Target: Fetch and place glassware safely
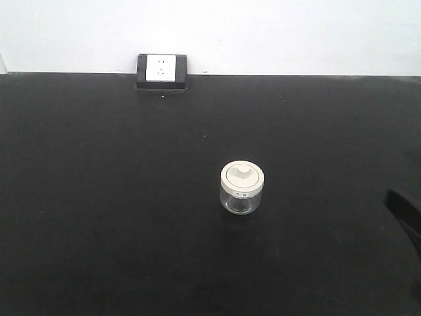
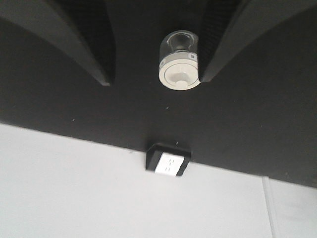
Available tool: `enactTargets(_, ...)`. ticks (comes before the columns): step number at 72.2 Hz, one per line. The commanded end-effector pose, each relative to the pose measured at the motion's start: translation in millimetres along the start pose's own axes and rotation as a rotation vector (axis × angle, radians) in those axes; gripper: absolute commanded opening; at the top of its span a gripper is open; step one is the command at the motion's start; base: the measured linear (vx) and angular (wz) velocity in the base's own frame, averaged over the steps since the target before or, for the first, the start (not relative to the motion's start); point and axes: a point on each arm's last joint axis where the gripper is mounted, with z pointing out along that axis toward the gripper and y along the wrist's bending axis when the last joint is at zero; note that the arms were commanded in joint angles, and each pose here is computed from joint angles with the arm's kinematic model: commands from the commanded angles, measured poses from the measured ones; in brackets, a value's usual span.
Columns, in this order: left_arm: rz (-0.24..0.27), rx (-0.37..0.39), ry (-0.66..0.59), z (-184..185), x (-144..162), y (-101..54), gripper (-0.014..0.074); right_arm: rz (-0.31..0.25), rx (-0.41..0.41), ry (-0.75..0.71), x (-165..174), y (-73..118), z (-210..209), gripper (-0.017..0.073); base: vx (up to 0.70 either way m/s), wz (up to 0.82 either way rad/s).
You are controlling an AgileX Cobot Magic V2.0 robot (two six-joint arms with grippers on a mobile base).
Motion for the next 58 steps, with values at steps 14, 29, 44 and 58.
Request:
enactTargets(14, -0.012, 0.018, -0.09, 1, -15, -1.8, -0.0007, -0.013, 0.113, -0.188, 30, -1.5, -37, 0.0372, 0.0, 0.0)
enactTargets(29, -0.012, 0.018, -0.09, 1, -15, -1.8, -0.0007, -0.011, 0.13, -0.241, 38, -1.2, -43, 0.0355, 0.0, 0.0)
enactTargets(44, -0.012, 0.018, -0.09, 1, -15, -1.8, -0.0007, 0.028, 0.123, -0.245, 38, -1.0, -43, 0.0056, 0.0, 0.0)
enactTargets(58, -0.012, 0.018, -0.09, 1, -15, -1.8, -0.0007, 0.02, 0.126, -0.243, 38, -1.1, -43, -0.0009, 0.0, 0.0)
